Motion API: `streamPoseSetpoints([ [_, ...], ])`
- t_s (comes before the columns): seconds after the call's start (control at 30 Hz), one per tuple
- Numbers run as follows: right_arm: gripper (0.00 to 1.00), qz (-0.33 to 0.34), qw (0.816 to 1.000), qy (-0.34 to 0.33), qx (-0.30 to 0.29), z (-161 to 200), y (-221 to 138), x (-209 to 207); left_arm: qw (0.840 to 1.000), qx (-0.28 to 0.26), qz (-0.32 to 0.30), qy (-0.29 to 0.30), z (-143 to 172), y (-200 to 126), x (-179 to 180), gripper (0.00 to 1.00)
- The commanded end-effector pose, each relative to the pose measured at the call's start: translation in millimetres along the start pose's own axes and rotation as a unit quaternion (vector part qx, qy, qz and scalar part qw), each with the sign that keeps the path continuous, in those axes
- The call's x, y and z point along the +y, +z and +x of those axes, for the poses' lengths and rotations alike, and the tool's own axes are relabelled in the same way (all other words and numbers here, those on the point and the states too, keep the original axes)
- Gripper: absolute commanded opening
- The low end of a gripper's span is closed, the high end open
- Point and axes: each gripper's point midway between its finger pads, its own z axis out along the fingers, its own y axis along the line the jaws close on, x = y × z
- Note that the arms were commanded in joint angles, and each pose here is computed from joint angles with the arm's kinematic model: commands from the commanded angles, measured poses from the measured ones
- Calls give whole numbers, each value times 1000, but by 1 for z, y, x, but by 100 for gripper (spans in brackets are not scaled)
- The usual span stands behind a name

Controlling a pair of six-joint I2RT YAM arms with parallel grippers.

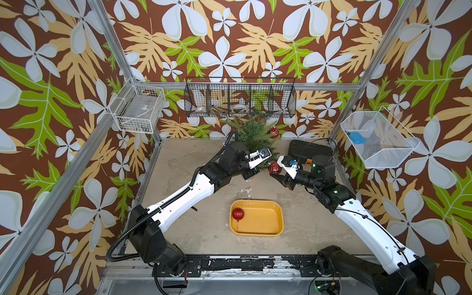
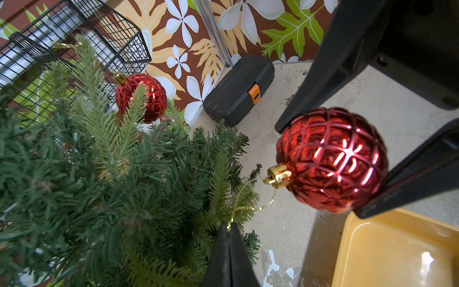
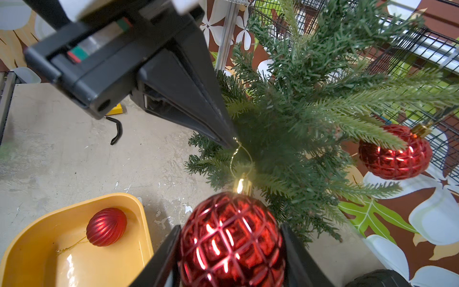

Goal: Decorate the small christmas tree with ornaments
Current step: Hang an ornament on the christmas tree.

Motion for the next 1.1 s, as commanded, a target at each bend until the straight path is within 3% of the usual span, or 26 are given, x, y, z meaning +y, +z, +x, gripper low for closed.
streamPoseSetpoints([
  [0.0, 41, 4, 1000, 0, -2, -3, 0, -3, 1000, -8, 10, -3, -5, 0, -2, 0],
  [1.07, 42, -3, 999, 17, 27, 14, 14, -5, 999, 31, -2, -13, 15, 16, -1, 0],
])
